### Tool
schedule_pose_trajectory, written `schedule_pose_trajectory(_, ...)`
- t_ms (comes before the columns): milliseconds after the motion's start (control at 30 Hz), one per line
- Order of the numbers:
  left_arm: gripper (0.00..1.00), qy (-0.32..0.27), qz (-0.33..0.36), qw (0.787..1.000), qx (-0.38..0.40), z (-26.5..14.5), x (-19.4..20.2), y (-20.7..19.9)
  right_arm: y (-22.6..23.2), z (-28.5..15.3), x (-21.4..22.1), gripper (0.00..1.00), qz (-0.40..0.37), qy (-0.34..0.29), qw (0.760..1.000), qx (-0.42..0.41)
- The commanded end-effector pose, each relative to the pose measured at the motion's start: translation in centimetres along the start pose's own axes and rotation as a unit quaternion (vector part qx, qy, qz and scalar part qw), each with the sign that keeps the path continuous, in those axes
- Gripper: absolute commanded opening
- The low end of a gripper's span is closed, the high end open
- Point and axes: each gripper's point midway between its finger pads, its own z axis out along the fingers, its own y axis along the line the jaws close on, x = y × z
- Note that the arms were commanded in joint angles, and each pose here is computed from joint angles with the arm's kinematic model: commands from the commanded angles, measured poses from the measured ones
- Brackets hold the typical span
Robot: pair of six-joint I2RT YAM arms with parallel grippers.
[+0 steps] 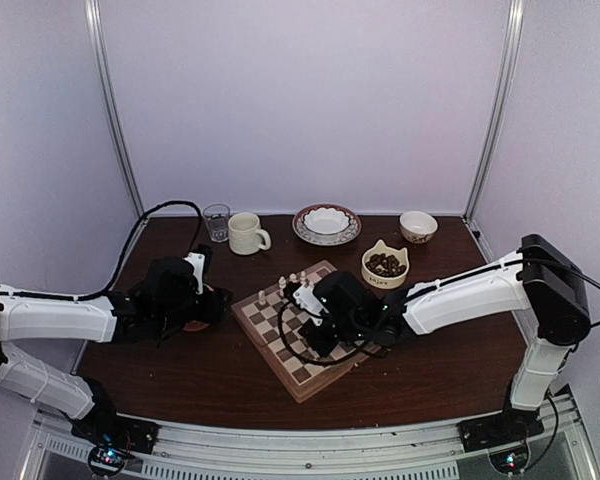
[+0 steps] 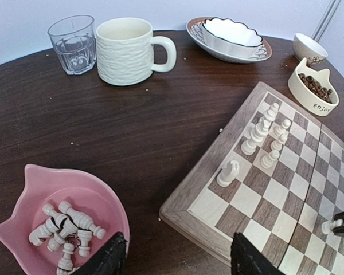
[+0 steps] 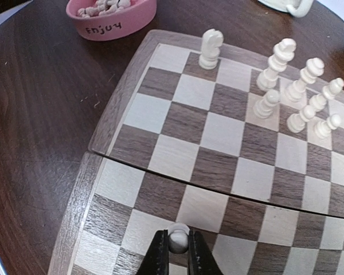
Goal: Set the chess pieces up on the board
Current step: Pick up the pawn from the chessboard.
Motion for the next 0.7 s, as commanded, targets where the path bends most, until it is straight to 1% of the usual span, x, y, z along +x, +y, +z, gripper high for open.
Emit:
schedule_pose_trajectory(0, 0.63, -0.021, -0.012, 1.0, -0.003, -0.3, -1.4, 0.0, -3.2, -2.0, -2.6, 0.06, 0.028, -0.049, 0.997, 0.054)
schedule_pose_trajectory(267, 0.63, -0.009, -0.013, 1.0, -0.028, 0.0, -1.1, 0.6, -10.5, -3.5, -4.2, 0.04, 0.11, -0.066, 0.984, 0.121)
schedule_pose_trajectory(400, 0.63, -0.007, -0.013, 0.999, -0.033, 0.2, -1.0, 0.8, -13.1, -2.9, -4.8, 0.04, 0.145, -0.072, 0.978, 0.134)
schedule_pose_trajectory(667, 0.63, 0.003, -0.008, 0.998, -0.055, 0.5, -0.8, 1.4, -15.3, 0.6, -5.4, 0.04, 0.142, -0.059, 0.977, 0.149)
